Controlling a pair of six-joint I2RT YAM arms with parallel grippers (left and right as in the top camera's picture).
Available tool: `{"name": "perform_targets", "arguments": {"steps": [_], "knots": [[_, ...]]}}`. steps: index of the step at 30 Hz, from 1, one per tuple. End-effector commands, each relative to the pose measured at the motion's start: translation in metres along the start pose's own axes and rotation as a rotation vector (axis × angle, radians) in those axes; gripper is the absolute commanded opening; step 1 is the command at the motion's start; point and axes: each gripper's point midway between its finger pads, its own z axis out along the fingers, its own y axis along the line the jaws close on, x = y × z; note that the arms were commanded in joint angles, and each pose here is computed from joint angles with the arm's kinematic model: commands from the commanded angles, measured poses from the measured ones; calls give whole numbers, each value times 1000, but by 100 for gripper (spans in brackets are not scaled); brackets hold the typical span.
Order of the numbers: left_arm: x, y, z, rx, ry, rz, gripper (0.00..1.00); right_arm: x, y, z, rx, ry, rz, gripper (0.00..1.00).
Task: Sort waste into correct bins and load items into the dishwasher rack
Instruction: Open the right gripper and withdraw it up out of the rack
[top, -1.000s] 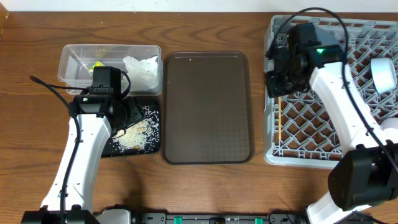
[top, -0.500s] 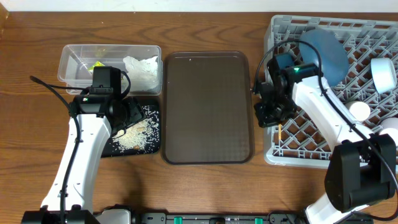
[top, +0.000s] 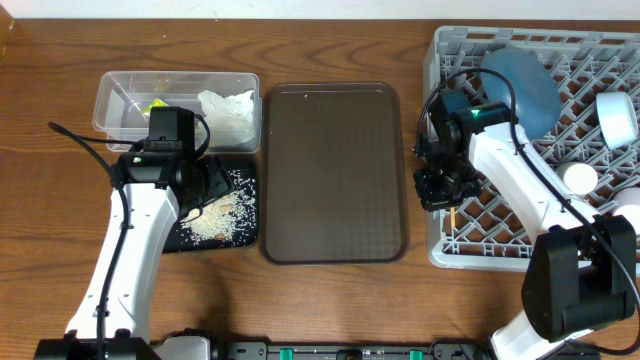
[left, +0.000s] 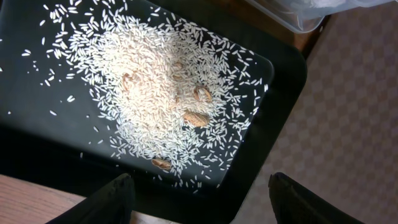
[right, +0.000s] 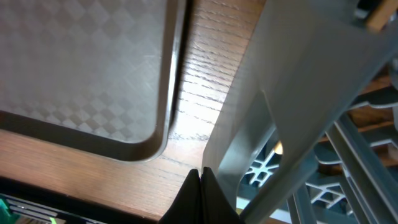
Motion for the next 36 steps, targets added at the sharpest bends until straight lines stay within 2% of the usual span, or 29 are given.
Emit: {"name": "perform_targets", "arguments": {"steps": [1,5,9,13,17,23,36], "knots": [[-2,2,0,-10,-3,-3,72,1,-14,0,81,0,29,1],[-3,2,0,-9,-4,-3,72,-4,-13,0,79,-20,20,1],[-3,2,0,-9,-4,-3,72,-26,-2,-5,22,-104,-29,2],[-2,2,0,-10,-3,-3,72,-67,17,-16,-70,-275,-73,1],[-2,2,0,-10,-3,-3,72,-108,33,-30,-81,-455,-134,1],[-2,2,0,-10,-3,-3,72,-147,51,-42,16,-634,-200,1],[-2,2,0,-10,-3,-3,72,-161,36,20,192,-543,-193,1]]}}
